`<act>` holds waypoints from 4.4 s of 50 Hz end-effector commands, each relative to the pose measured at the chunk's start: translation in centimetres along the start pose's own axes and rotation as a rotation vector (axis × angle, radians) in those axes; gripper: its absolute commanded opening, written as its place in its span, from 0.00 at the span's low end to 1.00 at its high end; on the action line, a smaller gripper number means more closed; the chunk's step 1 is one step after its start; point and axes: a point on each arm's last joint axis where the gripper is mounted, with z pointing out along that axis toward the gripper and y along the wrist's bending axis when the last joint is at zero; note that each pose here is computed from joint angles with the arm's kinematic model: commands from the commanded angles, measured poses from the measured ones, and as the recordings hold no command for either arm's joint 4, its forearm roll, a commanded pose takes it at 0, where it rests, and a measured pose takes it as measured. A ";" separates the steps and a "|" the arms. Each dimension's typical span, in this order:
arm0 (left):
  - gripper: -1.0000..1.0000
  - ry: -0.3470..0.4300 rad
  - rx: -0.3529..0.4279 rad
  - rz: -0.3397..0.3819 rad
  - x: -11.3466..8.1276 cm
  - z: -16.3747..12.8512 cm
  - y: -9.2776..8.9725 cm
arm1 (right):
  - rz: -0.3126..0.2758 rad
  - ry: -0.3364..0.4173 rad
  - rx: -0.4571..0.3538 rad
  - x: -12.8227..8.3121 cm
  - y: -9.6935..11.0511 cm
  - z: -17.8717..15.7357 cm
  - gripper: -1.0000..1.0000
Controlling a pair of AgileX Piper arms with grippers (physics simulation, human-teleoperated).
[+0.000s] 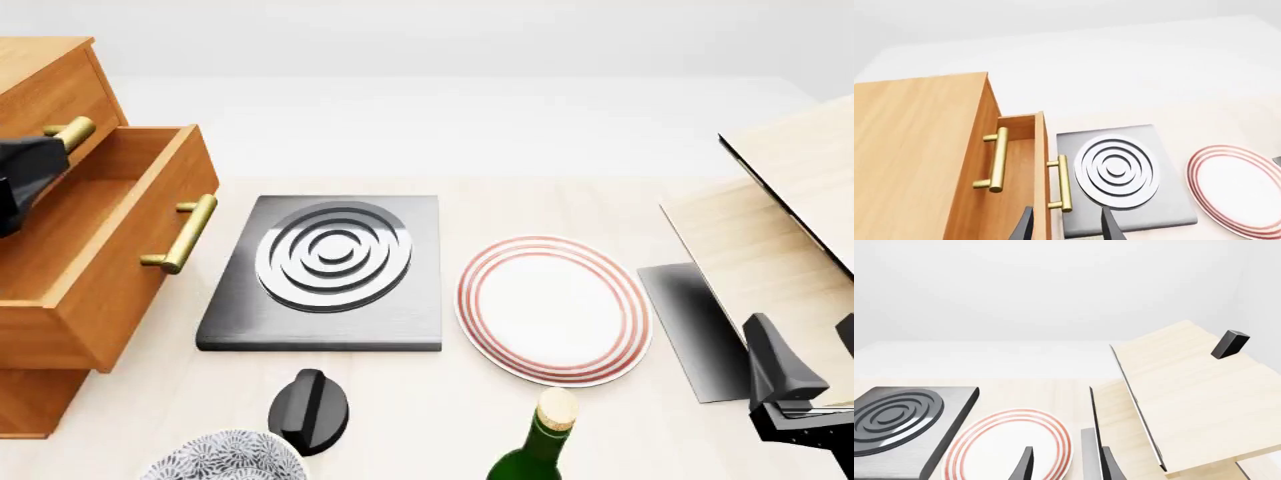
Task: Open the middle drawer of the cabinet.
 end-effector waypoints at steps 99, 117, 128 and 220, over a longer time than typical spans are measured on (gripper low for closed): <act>1.00 0.188 -0.136 -0.150 5.8 8.1 2.4 | 0.000 -0.004 0.002 0.0 0.0 -0.5 1.00; 1.00 0.211 -0.141 -0.159 6.6 8.8 2.5 | 0.000 -0.004 0.002 0.0 0.0 -0.5 1.00; 1.00 0.225 -0.141 -0.161 7.1 9.2 2.5 | 0.000 -0.004 0.002 0.0 0.0 -0.5 1.00; 1.00 0.342 -0.072 -0.179 10.1 11.8 0.9 | 0.000 -0.004 0.002 0.0 0.0 -0.5 1.00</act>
